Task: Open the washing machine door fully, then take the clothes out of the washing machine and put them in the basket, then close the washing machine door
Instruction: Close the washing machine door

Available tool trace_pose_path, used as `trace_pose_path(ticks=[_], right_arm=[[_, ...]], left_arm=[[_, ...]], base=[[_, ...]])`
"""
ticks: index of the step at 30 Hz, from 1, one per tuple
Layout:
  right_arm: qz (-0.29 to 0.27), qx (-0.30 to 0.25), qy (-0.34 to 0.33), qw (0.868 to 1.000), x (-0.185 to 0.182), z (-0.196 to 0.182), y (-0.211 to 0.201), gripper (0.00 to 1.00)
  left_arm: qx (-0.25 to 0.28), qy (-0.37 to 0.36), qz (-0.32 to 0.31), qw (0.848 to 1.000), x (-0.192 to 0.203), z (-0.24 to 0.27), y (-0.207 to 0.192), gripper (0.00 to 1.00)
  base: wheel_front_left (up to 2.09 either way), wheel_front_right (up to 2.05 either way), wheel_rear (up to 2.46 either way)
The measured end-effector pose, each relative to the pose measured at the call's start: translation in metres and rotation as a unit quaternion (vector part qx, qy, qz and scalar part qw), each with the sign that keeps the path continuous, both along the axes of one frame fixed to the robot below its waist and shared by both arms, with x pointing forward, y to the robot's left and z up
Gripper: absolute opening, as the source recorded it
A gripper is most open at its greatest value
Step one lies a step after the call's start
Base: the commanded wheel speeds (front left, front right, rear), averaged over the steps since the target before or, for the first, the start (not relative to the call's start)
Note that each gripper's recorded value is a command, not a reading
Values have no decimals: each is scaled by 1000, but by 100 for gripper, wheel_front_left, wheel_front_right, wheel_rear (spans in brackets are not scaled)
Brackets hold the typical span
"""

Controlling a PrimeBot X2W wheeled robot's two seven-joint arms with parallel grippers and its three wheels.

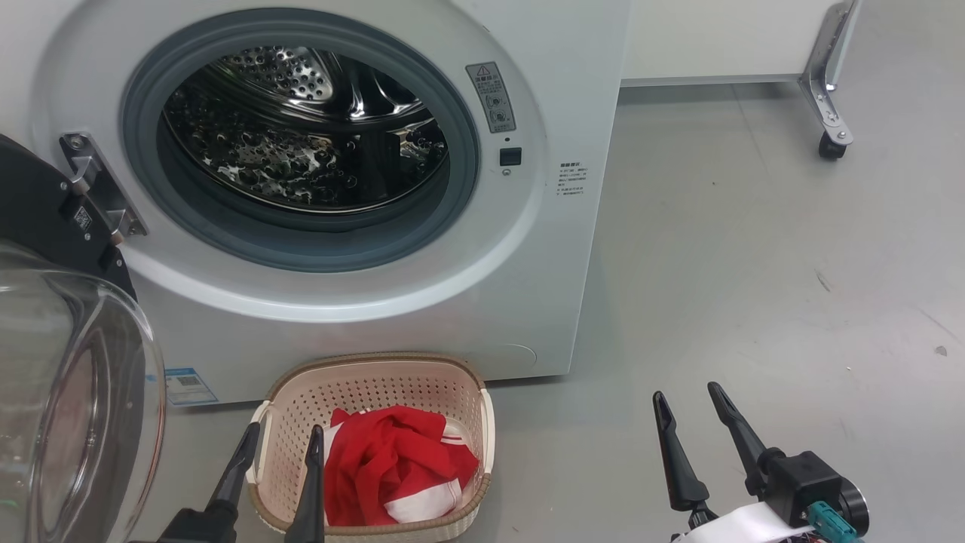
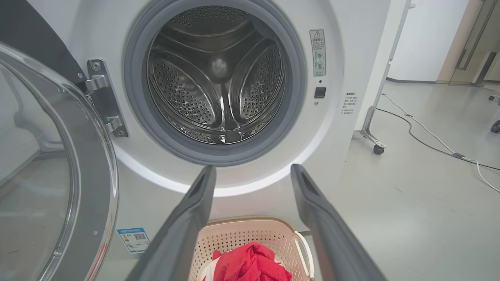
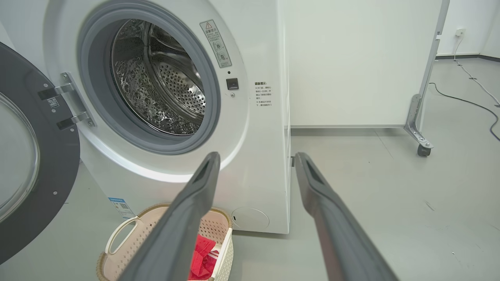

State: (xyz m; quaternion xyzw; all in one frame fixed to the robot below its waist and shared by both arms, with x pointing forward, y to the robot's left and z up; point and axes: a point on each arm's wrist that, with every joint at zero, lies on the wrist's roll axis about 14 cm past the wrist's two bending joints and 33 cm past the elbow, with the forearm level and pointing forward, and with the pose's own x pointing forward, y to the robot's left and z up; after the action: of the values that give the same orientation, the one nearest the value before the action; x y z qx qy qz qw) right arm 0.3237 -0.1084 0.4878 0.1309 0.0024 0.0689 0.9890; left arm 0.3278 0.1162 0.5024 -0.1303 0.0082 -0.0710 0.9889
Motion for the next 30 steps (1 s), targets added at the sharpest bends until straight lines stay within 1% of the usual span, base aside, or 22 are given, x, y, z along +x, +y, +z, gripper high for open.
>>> trace_pose_path(ticks=[13, 30], right_arm=[[-4, -1, 1, 1000, 1, -1, -2, 100], [-9, -1, 6, 1000, 3, -3, -4, 100]], left_arm=[[0, 5, 1, 1000, -1, 1, 0, 100], [3, 3, -3, 1000, 0, 5, -1, 100]], base=[[-62, 62, 0], [-100, 100, 0]])
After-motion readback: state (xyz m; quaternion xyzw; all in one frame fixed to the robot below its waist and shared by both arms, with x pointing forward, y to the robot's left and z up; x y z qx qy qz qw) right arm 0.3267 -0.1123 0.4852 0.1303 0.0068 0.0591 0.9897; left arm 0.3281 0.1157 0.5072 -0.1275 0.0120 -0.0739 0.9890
